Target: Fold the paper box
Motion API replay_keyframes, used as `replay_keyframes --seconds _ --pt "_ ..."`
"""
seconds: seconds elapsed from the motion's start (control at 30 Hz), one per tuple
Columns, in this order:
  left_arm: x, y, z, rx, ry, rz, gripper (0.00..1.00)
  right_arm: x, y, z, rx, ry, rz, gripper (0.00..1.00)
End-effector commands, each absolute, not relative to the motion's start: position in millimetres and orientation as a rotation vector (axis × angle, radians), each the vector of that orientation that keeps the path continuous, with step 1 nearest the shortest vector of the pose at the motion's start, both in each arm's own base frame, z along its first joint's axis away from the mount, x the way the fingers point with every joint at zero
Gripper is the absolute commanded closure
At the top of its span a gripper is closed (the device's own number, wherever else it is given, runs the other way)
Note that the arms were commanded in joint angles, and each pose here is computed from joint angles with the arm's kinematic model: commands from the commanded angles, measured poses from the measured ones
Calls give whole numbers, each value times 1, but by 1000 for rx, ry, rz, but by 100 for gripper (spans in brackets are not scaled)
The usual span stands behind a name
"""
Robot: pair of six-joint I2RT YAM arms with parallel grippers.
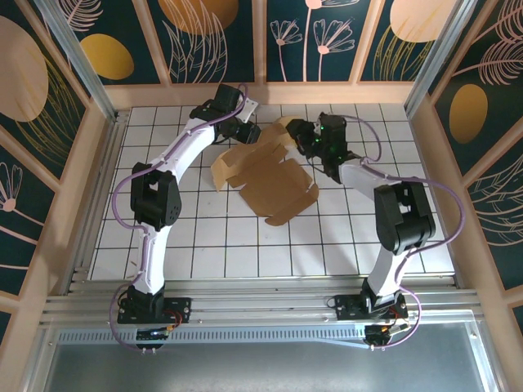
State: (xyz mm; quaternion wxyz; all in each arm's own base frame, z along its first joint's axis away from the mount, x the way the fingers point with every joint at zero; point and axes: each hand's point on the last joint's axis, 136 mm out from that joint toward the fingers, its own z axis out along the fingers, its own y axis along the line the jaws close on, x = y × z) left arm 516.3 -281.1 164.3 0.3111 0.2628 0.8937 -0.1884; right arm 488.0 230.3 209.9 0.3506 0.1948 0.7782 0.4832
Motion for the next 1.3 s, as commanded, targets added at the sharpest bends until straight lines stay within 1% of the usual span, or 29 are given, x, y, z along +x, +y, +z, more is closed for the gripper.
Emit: replay_keyframes --seconds 0.0,0.1,0.27,0.47,0.57,0.73,1.0,1.03,1.1,1.2,1.27 --pt "498 -280 146 743 2431 -526 62 495 221 230 92 2006 930 52" --pt "497 -280 147 746 2431 -533 62 510 220 219 -14 2077 807 52" --pt "494 -282 147 739 2437 -559 63 531 230 196 -66 2262 726 53" --pt "493 -282 148 736 2437 -568 65 528 242 175 -112 2387 663 51" --pt "494 -283 148 738 2435 -570 65 527 252 173 -125 2394 692 51" --pt "494 -283 147 731 2439 -570 65 525 271 174 -158 2382 835 45" --pt "496 -284 148 729 2435 -572 66 513 284 172 -172 2424 971 43" --pt "496 -284 148 730 2434 -574 66 511 285 170 -182 2430 978 42" --pt "495 -285 147 731 2436 -584 66 511 281 170 -195 2428 937 35" --pt "494 -287 149 740 2430 -599 66 519 266 167 -210 2427 771 25" --pt "492 -288 151 750 2426 -613 65 524 258 166 -223 2424 680 23"
